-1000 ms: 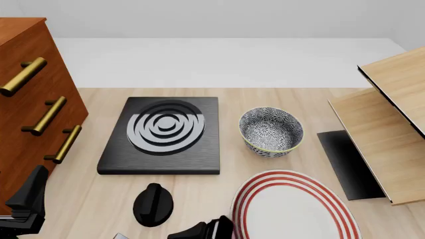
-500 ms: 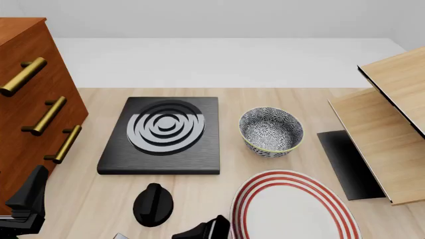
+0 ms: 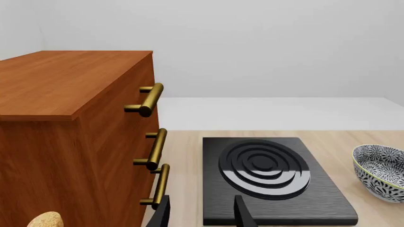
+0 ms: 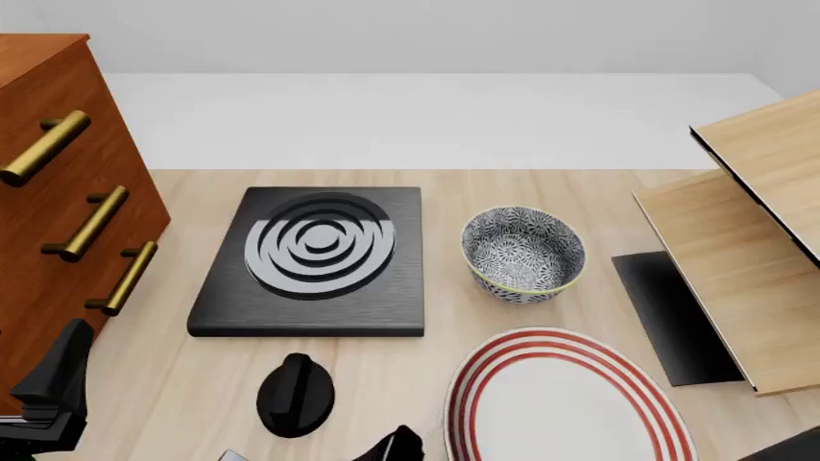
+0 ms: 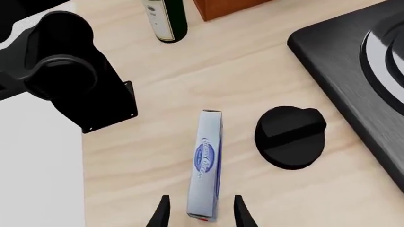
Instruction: Pick up the cream cheese and put it in the bowl.
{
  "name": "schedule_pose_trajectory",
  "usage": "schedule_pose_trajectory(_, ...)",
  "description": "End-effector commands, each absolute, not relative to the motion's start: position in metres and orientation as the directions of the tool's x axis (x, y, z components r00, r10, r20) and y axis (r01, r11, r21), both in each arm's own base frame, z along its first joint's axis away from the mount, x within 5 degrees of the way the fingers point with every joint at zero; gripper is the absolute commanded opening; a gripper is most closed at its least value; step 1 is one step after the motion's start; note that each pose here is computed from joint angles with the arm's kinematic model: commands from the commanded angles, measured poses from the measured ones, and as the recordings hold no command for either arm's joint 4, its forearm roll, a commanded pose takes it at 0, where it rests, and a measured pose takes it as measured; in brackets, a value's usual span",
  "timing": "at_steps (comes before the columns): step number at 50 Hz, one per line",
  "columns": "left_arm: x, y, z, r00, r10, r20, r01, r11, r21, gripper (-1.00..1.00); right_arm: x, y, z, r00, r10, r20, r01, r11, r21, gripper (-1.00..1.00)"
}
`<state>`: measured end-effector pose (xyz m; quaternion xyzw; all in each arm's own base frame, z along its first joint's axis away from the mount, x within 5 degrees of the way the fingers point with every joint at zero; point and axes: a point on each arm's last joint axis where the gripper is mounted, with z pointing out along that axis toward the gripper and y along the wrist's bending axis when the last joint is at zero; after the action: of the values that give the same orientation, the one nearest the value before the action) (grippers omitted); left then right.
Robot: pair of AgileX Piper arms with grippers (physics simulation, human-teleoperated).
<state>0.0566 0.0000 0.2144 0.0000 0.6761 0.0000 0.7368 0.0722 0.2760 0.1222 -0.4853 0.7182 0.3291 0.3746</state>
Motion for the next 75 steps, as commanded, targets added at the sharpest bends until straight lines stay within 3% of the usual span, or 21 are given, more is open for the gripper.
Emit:
schedule_pose_trajectory(1, 0.057, 0.000, 0.214, 0.086, 0.000, -0.996, 0.000, 1.000, 0.000, 1.00, 0.072, 0.281, 0.114, -0.271, -0.464, -0.843, -0.939, 0.320, 0.126, 1.00)
schedule_pose_trajectory(17, 0.057, 0.000, 0.214, 0.086, 0.000, -0.996, 0.000, 1.000, 0.000, 1.00, 0.075, 0.281, 0.109, -0.287, -0.473, -0.833, -0.933, 0.334, 0.131, 1.00)
schedule_pose_trajectory(18, 0.057, 0.000, 0.214, 0.086, 0.000, -0.996, 0.000, 1.000, 0.000, 1.00, 0.077, 0.279, 0.110, -0.289, -0.469, -0.835, -0.931, 0.341, 0.130, -1.00)
schedule_pose_trajectory(32, 0.057, 0.000, 0.214, 0.086, 0.000, -0.996, 0.000, 1.000, 0.000, 1.00, 0.076, 0.270, 0.126, -0.246, -0.430, -0.869, -0.940, 0.326, 0.105, -1.00)
schedule_pose_trajectory(51, 0.057, 0.000, 0.214, 0.086, 0.000, -0.996, 0.000, 1.000, 0.000, 1.00, 0.030, 0.268, 0.198, -0.090, -0.268, -0.959, -0.990, 0.127, 0.057, -1.00)
schedule_pose_trajectory(55, 0.057, 0.000, 0.214, 0.086, 0.000, -0.996, 0.000, 1.000, 0.000, 1.00, 0.039, 0.254, 0.213, -0.091, -0.222, -0.971, -0.985, 0.164, 0.055, -1.00)
schedule_pose_trajectory(61, 0.057, 0.000, 0.214, 0.086, 0.000, -0.996, 0.000, 1.000, 0.000, 1.00, 0.071, 0.203, 0.247, -0.067, -0.139, -0.988, -0.943, 0.334, 0.017, -1.00)
schedule_pose_trajectory(75, 0.057, 0.000, 0.214, 0.086, 0.000, -0.996, 0.000, 1.000, 0.000, 1.00, 0.098, 0.136, 0.293, -0.002, -0.131, -0.991, -0.815, 0.575, -0.074, -1.00)
